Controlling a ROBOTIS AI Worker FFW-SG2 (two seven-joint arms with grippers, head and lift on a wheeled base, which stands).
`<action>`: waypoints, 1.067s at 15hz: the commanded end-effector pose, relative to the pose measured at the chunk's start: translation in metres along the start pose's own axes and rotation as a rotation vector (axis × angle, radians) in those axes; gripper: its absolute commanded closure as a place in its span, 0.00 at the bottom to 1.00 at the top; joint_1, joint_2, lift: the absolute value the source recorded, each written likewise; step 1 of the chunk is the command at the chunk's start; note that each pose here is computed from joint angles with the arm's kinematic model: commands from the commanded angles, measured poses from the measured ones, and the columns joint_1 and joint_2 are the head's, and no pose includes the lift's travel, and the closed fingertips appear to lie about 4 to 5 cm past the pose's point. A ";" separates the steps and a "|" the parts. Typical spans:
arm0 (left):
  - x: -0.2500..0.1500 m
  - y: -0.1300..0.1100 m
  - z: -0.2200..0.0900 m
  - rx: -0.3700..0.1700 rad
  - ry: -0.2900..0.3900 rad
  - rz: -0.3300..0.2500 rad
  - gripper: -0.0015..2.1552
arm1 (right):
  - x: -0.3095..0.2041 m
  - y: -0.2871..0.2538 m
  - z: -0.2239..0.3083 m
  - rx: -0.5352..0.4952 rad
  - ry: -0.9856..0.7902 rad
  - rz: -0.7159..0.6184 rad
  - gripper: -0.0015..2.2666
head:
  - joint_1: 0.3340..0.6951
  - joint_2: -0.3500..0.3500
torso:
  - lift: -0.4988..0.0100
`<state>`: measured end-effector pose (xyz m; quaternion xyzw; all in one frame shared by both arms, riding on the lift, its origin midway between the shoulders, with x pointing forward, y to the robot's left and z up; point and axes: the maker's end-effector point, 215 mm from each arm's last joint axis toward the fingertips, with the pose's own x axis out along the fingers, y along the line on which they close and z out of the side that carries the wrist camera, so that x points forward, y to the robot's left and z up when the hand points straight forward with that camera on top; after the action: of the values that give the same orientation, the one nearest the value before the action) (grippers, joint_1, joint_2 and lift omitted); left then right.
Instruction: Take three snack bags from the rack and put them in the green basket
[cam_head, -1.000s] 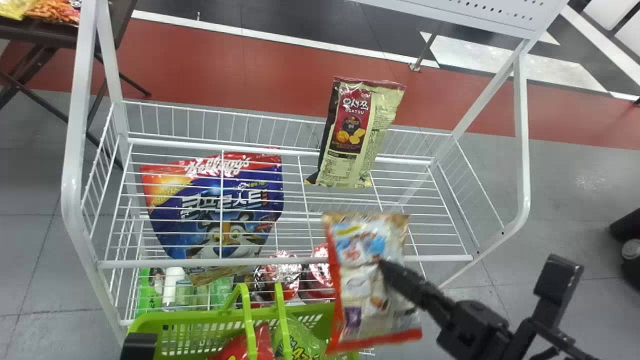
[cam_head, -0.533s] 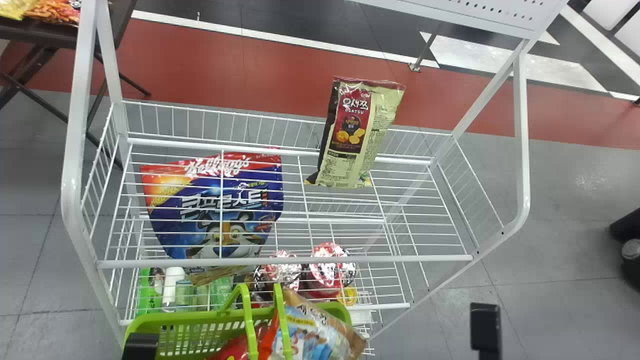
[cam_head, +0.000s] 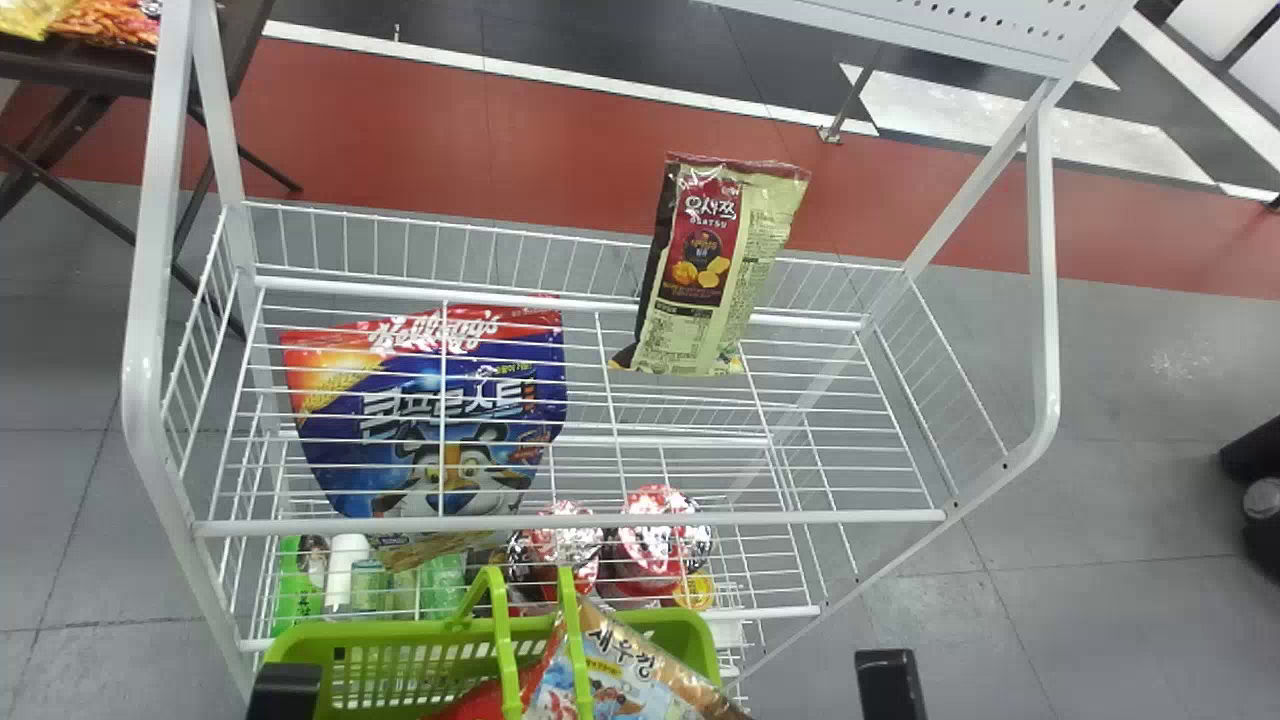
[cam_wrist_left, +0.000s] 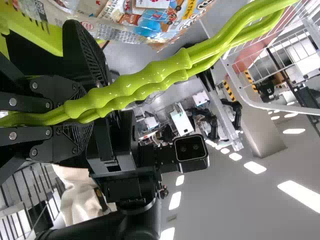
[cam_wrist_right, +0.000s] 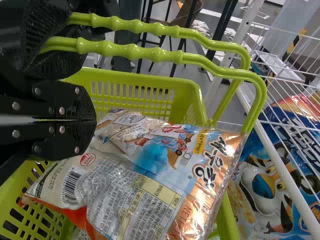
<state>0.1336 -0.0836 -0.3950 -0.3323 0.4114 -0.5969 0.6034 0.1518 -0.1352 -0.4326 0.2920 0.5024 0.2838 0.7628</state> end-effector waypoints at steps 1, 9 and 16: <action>0.000 0.001 0.002 0.002 0.001 0.002 0.54 | -0.017 -0.005 0.033 -0.045 -0.101 -0.039 0.00 | 1.00 0.00 | 0.97; 0.002 0.000 0.000 0.001 0.002 0.001 0.54 | -0.096 0.003 0.187 -0.324 -0.626 -0.148 0.03 | 1.00 0.00 | 0.97; 0.009 -0.005 -0.007 -0.002 0.016 -0.011 0.54 | -0.166 0.044 0.257 -0.633 -1.028 -0.283 0.03 | 1.00 0.00 | 0.97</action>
<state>0.1268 -0.0904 -0.3950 -0.3311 0.4146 -0.6005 0.5982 0.3288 -0.2740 -0.2278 0.1015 0.0198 0.1433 0.9843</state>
